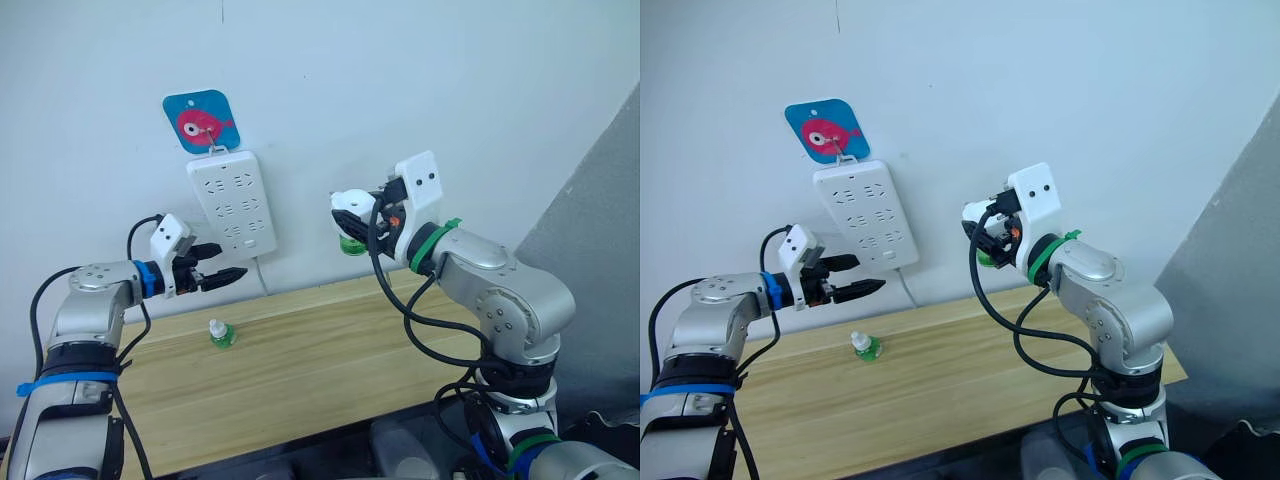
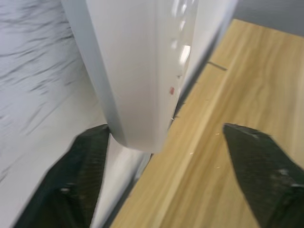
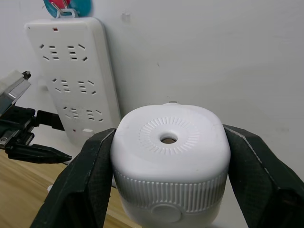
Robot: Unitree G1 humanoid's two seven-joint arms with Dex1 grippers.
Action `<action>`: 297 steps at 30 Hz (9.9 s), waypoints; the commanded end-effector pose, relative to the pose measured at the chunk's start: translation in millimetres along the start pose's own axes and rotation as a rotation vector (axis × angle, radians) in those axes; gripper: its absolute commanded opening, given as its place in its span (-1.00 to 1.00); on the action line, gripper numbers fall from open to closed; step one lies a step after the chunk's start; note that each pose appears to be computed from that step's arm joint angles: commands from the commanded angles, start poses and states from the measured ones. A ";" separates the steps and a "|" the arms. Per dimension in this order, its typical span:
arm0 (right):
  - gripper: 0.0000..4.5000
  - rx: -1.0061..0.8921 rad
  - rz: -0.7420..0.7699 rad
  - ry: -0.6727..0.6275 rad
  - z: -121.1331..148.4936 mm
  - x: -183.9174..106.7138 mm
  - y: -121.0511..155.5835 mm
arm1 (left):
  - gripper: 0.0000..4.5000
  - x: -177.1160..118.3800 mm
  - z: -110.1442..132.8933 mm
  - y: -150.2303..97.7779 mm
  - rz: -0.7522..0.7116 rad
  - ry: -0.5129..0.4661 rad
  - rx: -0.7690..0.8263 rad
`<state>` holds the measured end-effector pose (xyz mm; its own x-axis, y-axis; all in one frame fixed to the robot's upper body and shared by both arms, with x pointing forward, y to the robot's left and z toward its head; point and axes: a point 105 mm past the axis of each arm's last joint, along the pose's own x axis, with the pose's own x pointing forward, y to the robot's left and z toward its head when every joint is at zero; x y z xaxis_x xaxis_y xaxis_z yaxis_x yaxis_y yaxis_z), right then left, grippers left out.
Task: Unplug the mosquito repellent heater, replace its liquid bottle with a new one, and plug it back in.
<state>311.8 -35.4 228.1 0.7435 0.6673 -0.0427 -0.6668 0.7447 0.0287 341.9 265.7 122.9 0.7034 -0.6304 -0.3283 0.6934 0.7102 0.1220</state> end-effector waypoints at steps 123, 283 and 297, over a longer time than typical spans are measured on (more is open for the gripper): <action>0.33 1.104 0.082 -0.324 37.5 -34.1 4.2 | -0.01 54.3 156.3 -155.7 -0.392 -0.614 -0.157; 0.37 0.820 0.682 0.391 -24.8 -71.6 -2.8 | 0.85 35.6 108.4 -167.6 -0.356 -0.779 1.029; 0.37 0.816 0.686 0.388 -24.1 -72.3 -2.2 | -0.01 43.4 111.3 -173.4 -0.344 -0.805 1.057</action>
<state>260.6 -85.3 194.0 0.0787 0.9902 -0.1150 -0.5577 0.1393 0.8183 272.8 83.8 179.8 0.1392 -0.9882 0.0638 0.4199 0.1173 0.9000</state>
